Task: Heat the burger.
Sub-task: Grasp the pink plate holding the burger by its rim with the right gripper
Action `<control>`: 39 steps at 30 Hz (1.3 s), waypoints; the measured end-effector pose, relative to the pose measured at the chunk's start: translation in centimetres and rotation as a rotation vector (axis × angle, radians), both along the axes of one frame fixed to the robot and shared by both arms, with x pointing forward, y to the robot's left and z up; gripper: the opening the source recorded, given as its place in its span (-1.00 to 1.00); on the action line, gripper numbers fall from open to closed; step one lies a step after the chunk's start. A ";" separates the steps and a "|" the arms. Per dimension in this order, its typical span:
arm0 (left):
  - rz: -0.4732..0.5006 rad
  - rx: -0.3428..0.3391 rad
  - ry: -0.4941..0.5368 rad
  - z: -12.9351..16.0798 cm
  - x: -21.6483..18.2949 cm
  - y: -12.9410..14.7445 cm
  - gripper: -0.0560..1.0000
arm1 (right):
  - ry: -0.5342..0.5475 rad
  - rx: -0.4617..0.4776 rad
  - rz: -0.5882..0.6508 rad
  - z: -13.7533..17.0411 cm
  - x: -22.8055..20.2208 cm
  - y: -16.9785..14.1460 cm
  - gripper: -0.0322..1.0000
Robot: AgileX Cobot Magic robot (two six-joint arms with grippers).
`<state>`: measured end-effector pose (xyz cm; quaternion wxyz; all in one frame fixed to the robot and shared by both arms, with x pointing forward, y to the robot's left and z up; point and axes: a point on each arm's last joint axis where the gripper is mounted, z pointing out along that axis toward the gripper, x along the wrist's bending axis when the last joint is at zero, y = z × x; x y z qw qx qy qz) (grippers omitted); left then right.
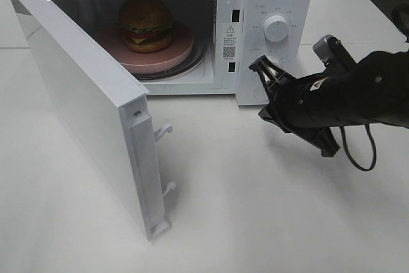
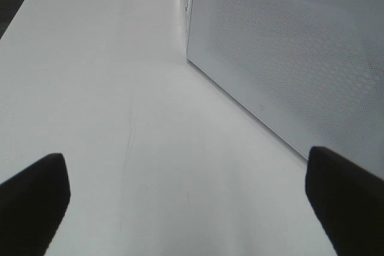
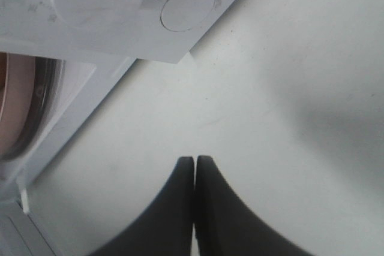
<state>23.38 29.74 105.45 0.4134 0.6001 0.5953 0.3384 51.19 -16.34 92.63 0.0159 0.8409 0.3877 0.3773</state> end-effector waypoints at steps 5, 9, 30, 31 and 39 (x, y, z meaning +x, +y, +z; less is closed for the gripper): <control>0.000 0.000 0.000 0.0 0.0 0.0 0.98 | 0.041 -0.094 0.152 1.3 -0.8 -1.2 -0.93; 0.000 0.000 0.000 0.0 0.0 0.0 0.98 | 0.092 -0.167 0.303 2.2 -1.6 -1.9 -0.93; 0.000 0.000 0.000 0.0 0.0 0.0 0.98 | 0.204 -0.732 1.130 9.3 -0.9 -3.1 -0.91; 0.000 0.000 0.000 0.0 0.0 0.0 0.98 | 0.187 -0.784 1.224 9.8 -0.8 -3.2 -0.91; 0.000 0.000 0.000 0.0 0.0 0.0 0.98 | 0.059 -0.929 1.519 10.8 -0.4 -3.1 -0.89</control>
